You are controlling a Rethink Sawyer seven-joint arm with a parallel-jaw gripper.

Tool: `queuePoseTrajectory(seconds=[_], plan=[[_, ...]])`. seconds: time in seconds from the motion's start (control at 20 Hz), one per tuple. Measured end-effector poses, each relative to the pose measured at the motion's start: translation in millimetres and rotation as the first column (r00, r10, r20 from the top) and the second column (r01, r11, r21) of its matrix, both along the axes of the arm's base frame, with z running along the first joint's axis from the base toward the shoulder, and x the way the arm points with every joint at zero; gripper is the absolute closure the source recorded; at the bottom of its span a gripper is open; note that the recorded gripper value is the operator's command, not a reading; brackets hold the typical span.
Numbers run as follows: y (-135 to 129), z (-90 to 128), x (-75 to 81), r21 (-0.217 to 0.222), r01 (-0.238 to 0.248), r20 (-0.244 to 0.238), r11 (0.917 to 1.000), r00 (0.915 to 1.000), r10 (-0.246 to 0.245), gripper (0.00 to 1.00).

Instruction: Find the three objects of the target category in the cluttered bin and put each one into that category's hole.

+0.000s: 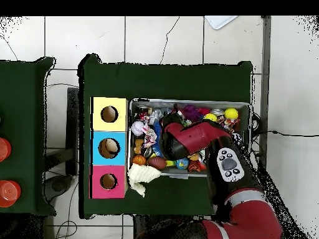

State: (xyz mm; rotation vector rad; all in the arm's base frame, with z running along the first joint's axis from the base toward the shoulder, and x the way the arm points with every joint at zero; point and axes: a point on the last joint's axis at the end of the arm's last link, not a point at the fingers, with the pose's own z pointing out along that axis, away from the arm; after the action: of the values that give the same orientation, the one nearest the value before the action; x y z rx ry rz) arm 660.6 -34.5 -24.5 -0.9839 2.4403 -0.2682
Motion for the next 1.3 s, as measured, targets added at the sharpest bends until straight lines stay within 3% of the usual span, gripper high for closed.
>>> queuePoseTrajectory(seconds=[0.7, 1.3], plan=[[-1.5, 21.8, -9.1, 0.008, 0.036, -0.074, 0.9993, 0.9967, -0.035, 0.00], [11.9, 25.2, -8.5, 0.042, 0.034, -0.078, 0.9985, 0.9965, -0.031, 0.00]])
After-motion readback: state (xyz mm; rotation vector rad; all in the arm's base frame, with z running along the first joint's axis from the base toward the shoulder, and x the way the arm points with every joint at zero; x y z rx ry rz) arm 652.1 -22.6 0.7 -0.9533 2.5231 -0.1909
